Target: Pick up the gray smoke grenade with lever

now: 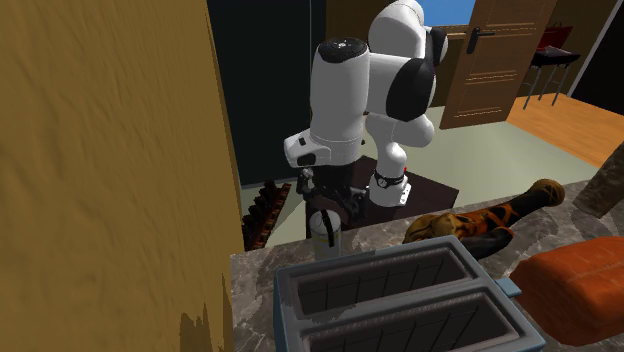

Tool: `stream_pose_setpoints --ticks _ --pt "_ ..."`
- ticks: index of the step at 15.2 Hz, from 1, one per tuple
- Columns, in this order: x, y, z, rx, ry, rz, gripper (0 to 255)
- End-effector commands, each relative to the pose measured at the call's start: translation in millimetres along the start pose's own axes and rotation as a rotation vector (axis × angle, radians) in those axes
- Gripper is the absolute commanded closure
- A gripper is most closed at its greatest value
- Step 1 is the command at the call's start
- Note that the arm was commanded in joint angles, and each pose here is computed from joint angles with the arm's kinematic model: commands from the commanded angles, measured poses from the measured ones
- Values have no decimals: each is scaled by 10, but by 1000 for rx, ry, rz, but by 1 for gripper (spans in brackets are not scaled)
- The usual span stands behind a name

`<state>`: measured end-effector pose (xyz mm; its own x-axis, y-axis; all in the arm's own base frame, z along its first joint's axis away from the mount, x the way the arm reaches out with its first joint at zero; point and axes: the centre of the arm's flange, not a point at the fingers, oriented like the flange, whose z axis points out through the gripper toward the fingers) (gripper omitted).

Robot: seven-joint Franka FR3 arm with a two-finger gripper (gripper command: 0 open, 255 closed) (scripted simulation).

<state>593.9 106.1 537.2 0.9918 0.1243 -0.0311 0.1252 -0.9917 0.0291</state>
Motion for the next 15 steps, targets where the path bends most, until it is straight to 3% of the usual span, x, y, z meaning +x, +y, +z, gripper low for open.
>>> stream_pose_setpoints --ticks 1,2,3,12,15 --pt "8 -1 86 0 1 0 0" --pt "9 -1 86 0 1 0 0" --pt "14 -1 89 0 1 0 255" --pt "9 -1 86 0 1 0 255" --pt "4 4 -73 0 1 0 255"
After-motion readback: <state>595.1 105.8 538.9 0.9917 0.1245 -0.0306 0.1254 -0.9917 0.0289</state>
